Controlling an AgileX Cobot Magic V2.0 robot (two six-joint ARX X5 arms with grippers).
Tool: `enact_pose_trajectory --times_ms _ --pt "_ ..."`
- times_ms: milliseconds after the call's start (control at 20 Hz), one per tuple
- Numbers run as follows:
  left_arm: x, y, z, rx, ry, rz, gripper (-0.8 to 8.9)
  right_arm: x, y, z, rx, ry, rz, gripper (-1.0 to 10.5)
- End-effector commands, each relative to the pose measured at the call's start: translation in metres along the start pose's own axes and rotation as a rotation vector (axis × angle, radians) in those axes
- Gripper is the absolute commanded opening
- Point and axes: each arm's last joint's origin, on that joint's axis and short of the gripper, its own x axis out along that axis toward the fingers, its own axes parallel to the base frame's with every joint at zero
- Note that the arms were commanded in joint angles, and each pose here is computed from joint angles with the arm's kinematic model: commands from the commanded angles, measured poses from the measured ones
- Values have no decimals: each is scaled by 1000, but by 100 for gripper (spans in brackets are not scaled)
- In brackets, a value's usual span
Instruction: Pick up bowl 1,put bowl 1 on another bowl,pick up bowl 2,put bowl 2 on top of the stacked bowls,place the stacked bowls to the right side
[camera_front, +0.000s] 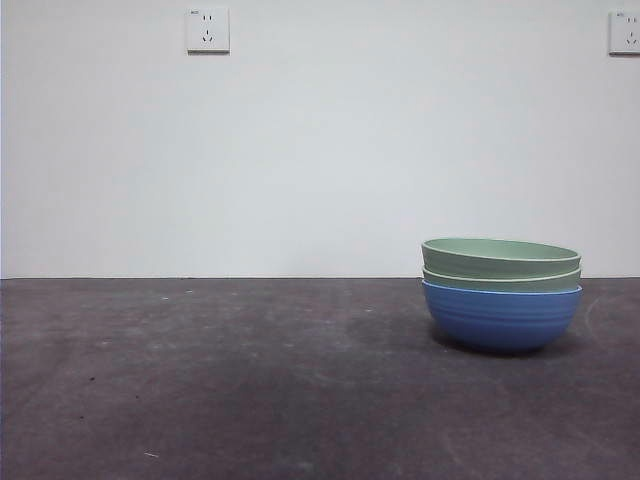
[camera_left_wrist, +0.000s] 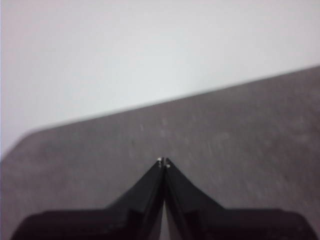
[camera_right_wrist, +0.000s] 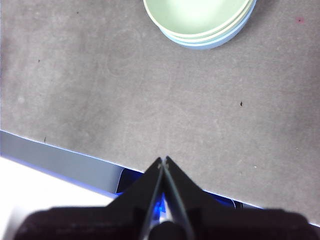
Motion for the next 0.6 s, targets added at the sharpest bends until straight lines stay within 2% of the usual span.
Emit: enact_pose_trajectory --times_ms 50,200,350,600 --pt "1 -1 -9 -44 53 -5 -4 2 -1 -1 -10 3 -2 6" --pt "-1 -3 -20 -135 175 -17 -4 2 -1 -1 -10 4 -2 6" --pt "-1 -3 -20 -231 175 -12 -3 2 -1 -1 -10 4 -2 6" --pt "-1 -3 -20 -230 176 -5 -3 2 -1 -1 -10 3 -2 6"
